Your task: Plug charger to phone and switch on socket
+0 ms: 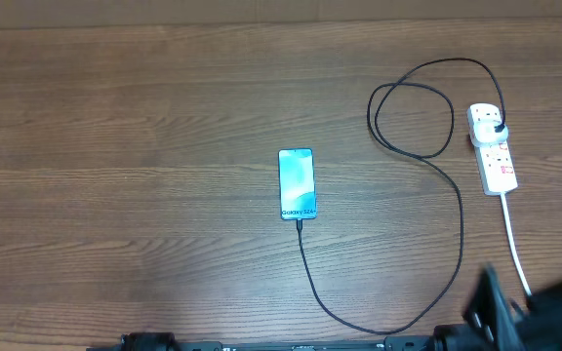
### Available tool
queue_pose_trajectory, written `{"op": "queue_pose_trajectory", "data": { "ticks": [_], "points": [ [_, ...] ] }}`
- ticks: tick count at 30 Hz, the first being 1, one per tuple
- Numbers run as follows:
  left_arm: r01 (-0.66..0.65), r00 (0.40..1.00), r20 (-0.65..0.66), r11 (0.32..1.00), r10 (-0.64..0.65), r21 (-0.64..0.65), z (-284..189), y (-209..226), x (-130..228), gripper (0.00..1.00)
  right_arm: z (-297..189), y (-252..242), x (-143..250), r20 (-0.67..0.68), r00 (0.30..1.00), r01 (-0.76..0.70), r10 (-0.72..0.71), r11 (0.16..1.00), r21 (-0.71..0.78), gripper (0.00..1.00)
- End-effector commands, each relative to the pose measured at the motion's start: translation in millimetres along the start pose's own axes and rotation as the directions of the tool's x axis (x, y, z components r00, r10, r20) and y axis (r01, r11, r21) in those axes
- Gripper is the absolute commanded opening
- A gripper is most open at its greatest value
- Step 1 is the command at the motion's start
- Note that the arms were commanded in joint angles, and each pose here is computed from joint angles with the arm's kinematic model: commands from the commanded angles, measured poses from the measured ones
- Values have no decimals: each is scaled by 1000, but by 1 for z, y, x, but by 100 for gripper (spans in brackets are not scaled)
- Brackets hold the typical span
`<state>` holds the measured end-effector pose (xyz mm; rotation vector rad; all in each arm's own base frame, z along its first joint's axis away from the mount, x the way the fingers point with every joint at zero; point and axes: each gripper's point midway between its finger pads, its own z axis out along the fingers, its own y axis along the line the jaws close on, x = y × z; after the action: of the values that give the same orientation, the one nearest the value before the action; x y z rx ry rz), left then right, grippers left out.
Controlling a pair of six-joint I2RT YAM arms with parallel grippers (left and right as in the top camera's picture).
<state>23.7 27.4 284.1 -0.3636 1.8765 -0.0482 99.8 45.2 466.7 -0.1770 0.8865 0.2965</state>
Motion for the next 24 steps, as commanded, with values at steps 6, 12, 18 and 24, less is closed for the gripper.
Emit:
{"op": "queue_pose_trajectory", "data": {
  "ticks": [6,12,18,24],
  "points": [
    [14,1000,24,1000,-14,-19,-3,2,-2,100,8,-36,142,-291,953,-46,83,990,132,100],
    [14,1000,24,1000,-14,-19,-3,3,-2,100,4,-43,194,-418,901,-58,120,986,159,100],
    [14,1000,24,1000,-14,-19,-3,3,-2,100,-12,-46,241,-575,800,-67,171,978,197,100],
    [14,1000,24,1000,-14,-19,-3,2,-2,99,-69,-45,296,-786,574,-32,230,965,259,100]
  ]
}}
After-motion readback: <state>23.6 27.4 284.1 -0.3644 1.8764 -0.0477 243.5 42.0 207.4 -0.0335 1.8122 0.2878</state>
